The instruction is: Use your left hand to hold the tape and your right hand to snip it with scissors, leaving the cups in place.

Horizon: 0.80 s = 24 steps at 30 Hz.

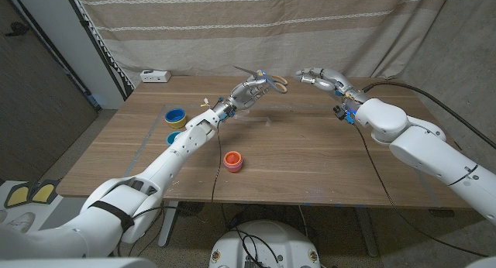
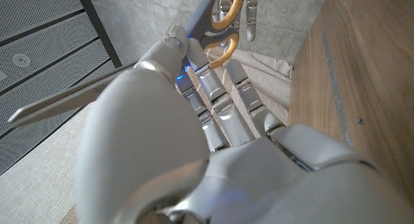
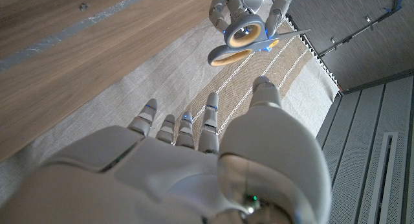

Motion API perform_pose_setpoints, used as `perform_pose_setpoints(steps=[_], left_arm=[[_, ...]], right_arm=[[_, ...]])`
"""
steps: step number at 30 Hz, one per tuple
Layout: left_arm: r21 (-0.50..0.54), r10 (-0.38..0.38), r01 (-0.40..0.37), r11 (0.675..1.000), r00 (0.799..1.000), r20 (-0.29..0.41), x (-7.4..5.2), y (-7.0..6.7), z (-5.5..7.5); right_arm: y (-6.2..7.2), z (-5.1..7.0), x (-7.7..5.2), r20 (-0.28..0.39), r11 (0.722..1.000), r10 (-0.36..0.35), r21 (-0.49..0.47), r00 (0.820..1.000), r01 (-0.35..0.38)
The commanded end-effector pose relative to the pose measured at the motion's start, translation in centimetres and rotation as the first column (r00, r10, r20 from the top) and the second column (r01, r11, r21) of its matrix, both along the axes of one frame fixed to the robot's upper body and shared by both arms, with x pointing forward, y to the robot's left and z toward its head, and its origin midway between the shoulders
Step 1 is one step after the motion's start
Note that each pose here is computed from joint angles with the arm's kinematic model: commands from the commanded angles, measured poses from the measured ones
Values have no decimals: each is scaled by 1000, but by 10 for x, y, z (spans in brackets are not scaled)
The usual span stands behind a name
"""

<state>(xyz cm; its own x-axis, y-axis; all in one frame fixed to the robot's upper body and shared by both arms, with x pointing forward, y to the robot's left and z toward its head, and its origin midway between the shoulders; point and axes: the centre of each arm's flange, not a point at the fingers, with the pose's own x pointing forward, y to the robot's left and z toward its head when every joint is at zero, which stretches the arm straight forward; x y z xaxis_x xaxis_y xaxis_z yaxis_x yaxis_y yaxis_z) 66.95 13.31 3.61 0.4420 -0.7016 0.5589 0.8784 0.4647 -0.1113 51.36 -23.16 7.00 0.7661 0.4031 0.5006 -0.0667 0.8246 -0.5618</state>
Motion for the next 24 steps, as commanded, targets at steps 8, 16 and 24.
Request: perform_pose_setpoints(steps=[8,16,24], left_arm=[[12,-46,46,999,999,-6,7,-7,-6],[17,-61,61,998,998,-10,9,-8,-9],[21,-67,67,998,998,-8,9,-10,-9]], right_arm=[[12,8,-8,6,997,-16,-76,1000,16],[16,9,-11,12,995,-20,-96,1000,21],[18,12,-12,26,991,-37,-128,999,40]])
